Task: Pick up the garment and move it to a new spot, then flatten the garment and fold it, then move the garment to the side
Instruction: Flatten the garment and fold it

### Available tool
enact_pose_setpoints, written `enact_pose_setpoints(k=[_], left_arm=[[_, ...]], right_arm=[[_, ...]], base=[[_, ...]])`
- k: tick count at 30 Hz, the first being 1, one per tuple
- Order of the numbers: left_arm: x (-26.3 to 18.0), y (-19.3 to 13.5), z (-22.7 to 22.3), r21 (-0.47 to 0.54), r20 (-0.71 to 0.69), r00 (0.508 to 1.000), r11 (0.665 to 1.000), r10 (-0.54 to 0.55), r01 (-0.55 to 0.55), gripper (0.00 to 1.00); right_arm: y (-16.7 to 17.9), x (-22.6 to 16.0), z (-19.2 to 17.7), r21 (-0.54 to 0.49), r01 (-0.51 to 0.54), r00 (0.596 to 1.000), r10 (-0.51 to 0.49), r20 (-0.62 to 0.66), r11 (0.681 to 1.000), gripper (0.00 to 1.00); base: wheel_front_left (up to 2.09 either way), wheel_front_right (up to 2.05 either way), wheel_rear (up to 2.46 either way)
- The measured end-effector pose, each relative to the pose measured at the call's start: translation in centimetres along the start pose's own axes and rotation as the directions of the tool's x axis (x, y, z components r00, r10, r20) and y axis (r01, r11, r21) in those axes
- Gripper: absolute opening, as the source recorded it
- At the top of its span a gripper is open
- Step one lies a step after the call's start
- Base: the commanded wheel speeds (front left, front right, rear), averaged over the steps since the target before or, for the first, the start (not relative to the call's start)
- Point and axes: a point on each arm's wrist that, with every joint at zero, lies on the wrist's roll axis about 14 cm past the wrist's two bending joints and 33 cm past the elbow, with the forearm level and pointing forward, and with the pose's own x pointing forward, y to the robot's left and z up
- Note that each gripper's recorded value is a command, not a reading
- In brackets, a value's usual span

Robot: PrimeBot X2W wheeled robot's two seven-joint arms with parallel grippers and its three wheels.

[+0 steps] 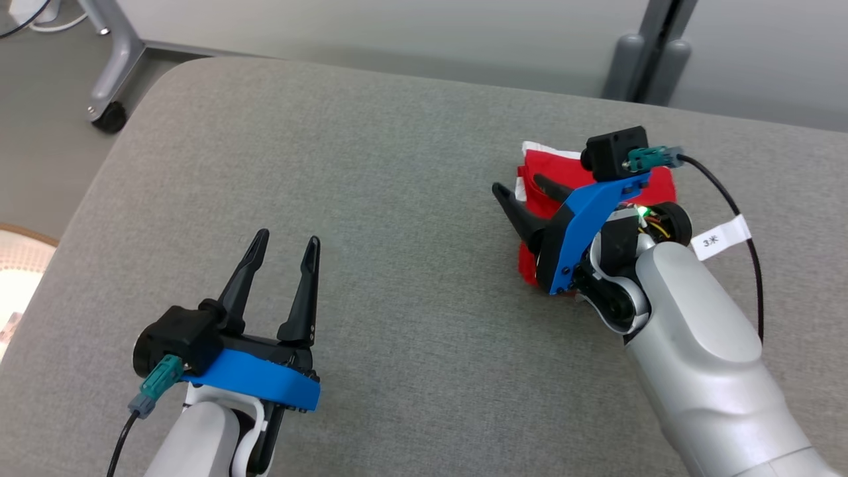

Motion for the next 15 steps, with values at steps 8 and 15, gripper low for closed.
enact_pose_setpoints(k=[8, 15], left_arm=[[0.1, -1.6, 0.2, -0.007, 0.012, 0.999, 0.999, -0.047, 0.048, 1.0], [0.2, -2.9, 0.3, -0.004, 0.012, 0.996, 0.996, -0.091, 0.092, 1.0]], right_arm=[[-4.7, -5.0, 4.3, -0.012, 0.138, 0.97, -0.132, 0.204, 0.99, 1.0], [-13.0, -10.8, 2.7, -0.013, 0.391, 0.895, -0.376, 0.241, 0.92, 1.0]], base=[[0.0, 0.0, 0.0], [0.0, 0.0, 0.0]])
